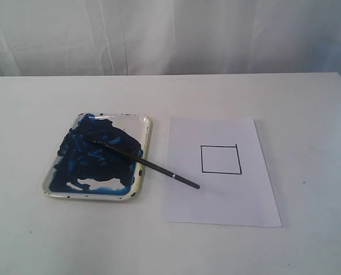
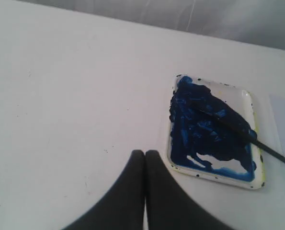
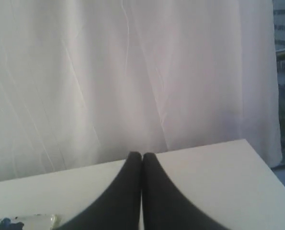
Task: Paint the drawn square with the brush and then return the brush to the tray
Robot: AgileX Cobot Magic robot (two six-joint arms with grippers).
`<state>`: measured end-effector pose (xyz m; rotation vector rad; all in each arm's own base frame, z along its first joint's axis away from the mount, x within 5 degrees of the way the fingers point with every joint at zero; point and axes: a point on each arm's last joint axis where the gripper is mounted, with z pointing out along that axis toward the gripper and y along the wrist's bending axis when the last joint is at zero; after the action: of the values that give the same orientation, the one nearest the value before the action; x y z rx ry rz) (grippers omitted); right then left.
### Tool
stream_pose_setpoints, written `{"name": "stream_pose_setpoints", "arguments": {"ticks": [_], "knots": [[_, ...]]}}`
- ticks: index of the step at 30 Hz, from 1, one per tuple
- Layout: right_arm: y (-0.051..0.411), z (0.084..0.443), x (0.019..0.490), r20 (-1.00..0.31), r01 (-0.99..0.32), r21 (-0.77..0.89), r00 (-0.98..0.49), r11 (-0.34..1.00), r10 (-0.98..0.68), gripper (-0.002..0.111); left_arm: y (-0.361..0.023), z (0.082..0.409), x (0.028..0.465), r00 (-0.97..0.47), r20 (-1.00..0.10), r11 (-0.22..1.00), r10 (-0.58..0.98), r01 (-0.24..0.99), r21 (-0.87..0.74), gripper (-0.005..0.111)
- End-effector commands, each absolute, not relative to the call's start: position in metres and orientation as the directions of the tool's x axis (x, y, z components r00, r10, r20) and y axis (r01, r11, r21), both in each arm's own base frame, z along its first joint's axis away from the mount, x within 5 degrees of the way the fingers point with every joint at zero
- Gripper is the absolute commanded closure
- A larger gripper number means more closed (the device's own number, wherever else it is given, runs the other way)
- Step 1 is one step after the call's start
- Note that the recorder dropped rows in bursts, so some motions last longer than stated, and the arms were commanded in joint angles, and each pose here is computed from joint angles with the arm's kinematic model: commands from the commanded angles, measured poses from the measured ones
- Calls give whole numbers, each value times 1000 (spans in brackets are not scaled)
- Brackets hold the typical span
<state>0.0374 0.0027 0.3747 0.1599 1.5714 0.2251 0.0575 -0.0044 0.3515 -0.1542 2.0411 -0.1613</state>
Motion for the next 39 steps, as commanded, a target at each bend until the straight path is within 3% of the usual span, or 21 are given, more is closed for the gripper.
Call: {"name": "stream_pose_setpoints", "arguments": {"ticks": [1,7,10,12,14,16,20,24,28,32,35,39], "knots": [[4,388,61,-977,-26,160,-147,987,154,108,-5,359,88,-550,-826,991,-125,-21,-136,107],[7,394,97,-949,-53,78,-309,996,58,103,-5,365,130,-641,-761,993,-101,-20,-114,107],[9,398,125,-925,-80,36,-379,996,3,89,-6,362,160,-714,-694,994,-90,-23,-105,107],[11,394,148,-901,-122,-25,-428,992,-76,82,-9,357,176,-766,-643,995,-23,42,-86,107],[14,384,171,-861,-164,-13,-500,986,-94,82,-13,352,189,-792,-611,990,15,98,-102,107],[24,367,201,-773,-299,-6,-604,954,-194,82,-17,348,203,-813,-581,982,41,140,-126,107],[33,354,231,-676,-416,56,-685,908,-272,79,-24,343,216,-852,-516,974,82,179,-140,107],[37,338,273,-625,-487,60,-699,871,-348,64,-40,341,234,-855,-490,961,170,254,-111,107],[45,321,298,-640,-578,90,-657,811,-398,59,-47,340,247,-862,-467,955,196,277,-110,107],[45,301,330,-654,-561,88,-656,823,-377,59,-58,334,256,-836,-461,919,298,382,-99,107],[43,282,353,-658,-560,39,-638,827,-401,59,-66,329,268,-826,-498,906,264,389,-165,107],[47,252,389,-614,-561,122,-691,819,-382,47,-68,322,282,-792,-546,899,274,412,-147,107]]}}
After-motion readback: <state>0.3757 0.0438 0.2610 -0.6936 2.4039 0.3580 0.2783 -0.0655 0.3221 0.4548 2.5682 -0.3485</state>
